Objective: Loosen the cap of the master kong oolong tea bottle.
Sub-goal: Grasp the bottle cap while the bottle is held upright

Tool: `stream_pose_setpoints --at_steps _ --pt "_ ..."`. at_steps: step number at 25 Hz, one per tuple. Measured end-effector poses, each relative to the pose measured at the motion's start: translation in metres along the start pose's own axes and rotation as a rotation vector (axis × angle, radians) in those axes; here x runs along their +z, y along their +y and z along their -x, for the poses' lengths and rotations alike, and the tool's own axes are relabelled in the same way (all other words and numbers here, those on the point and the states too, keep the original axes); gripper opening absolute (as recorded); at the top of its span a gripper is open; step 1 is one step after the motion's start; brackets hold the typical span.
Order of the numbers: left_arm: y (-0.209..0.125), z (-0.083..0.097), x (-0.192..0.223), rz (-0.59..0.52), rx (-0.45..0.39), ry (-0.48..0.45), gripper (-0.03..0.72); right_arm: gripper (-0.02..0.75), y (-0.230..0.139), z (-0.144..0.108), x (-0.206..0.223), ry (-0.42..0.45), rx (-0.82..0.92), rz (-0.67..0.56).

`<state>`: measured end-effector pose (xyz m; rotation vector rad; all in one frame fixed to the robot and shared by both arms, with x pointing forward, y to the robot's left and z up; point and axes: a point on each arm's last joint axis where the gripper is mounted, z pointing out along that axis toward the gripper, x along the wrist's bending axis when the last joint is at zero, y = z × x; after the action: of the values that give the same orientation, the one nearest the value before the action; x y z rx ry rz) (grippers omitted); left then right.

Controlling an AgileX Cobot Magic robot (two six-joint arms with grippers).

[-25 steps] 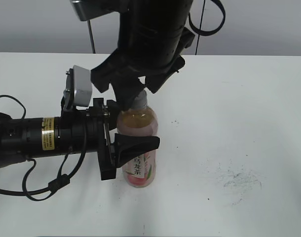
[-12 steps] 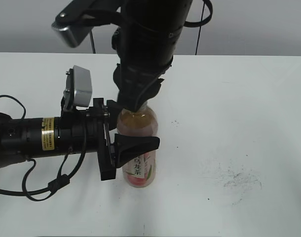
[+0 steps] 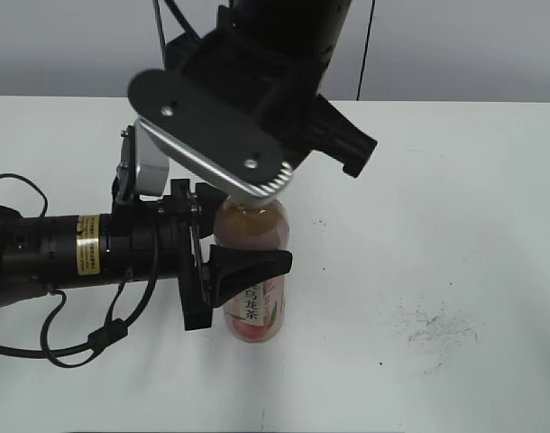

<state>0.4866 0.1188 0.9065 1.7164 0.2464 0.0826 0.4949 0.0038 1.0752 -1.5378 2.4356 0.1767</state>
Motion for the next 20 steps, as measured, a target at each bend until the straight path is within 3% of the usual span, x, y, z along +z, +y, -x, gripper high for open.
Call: stream_pose_setpoints --at_steps 7,12,16,20 --pt "0.0000 -0.0001 0.0000 0.000 -0.004 0.001 0.447 0.272 0.0010 0.0009 -0.0008 -0.008 -0.534 0.004" --pt "0.0000 -0.0001 -0.0002 0.000 -0.004 0.000 0.447 0.272 0.0017 0.0011 -0.0009 -0.012 -0.614 0.011" --pt "-0.0001 0.0003 -0.0002 -0.001 -0.002 -0.005 0.447 0.298 0.0017 0.0010 -0.0011 -0.009 -0.385 0.014" --pt "-0.0001 0.0003 -0.0002 -0.001 -0.002 -0.005 0.447 0.439 0.0040 0.0023 -0.0013 -0.018 0.049 0.037"
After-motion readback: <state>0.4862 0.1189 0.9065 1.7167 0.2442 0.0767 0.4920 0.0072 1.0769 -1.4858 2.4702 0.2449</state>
